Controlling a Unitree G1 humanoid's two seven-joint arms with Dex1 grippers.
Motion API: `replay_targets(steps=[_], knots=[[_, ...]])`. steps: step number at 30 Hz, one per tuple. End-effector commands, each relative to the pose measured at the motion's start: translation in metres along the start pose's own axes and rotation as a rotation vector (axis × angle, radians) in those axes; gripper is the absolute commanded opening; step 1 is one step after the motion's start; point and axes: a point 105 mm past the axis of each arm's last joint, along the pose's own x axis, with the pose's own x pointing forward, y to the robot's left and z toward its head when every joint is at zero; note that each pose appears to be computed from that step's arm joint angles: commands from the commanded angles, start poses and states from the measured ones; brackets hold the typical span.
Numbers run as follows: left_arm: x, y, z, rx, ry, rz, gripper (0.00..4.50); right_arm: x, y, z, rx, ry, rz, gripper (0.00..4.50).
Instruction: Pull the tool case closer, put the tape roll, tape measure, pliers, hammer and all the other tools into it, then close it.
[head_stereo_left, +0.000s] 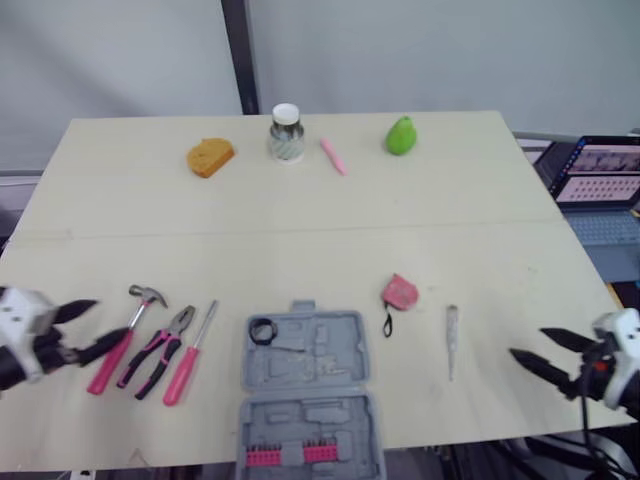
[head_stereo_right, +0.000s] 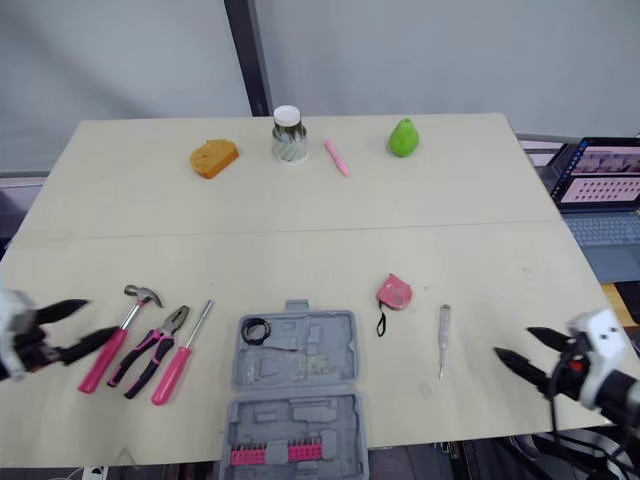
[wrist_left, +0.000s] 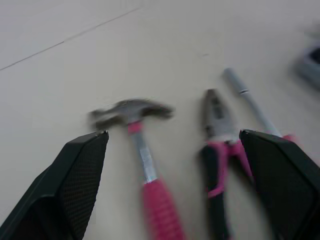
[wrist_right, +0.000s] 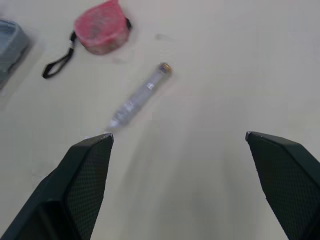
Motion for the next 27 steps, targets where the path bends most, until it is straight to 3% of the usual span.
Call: replay_targets(steps=[1, 3, 13, 18, 27], knots=[[0.031, -0.045, 0.032, 0.069, -0.070, -0.196, 4.50, 0.025, 0.020, 0.006, 0.023, 0.009, -0.038, 4.49], [0.048, -0.071, 0.045, 0.092, -0.104, -0.303, 4.50, 0.041, 0.035, 0.004, 0.040, 0.045, -0.037, 4.49], [0.094, -0.141, 0.085, 0.209, -0.247, -0.607, 4.50, 0.111, 0.084, 0.022, 0.104, 0.045, -0.101, 4.49], [0.107, -0.154, 0.091, 0.242, -0.274, -0.672, 4.50, 0.126, 0.103, 0.032, 0.086, 0.040, -0.073, 4.49], [0.113, -0.158, 0.094, 0.245, -0.296, -0.658, 4.50, 0.133, 0.110, 0.032, 0.101, 0.050, -0.079, 4.49]])
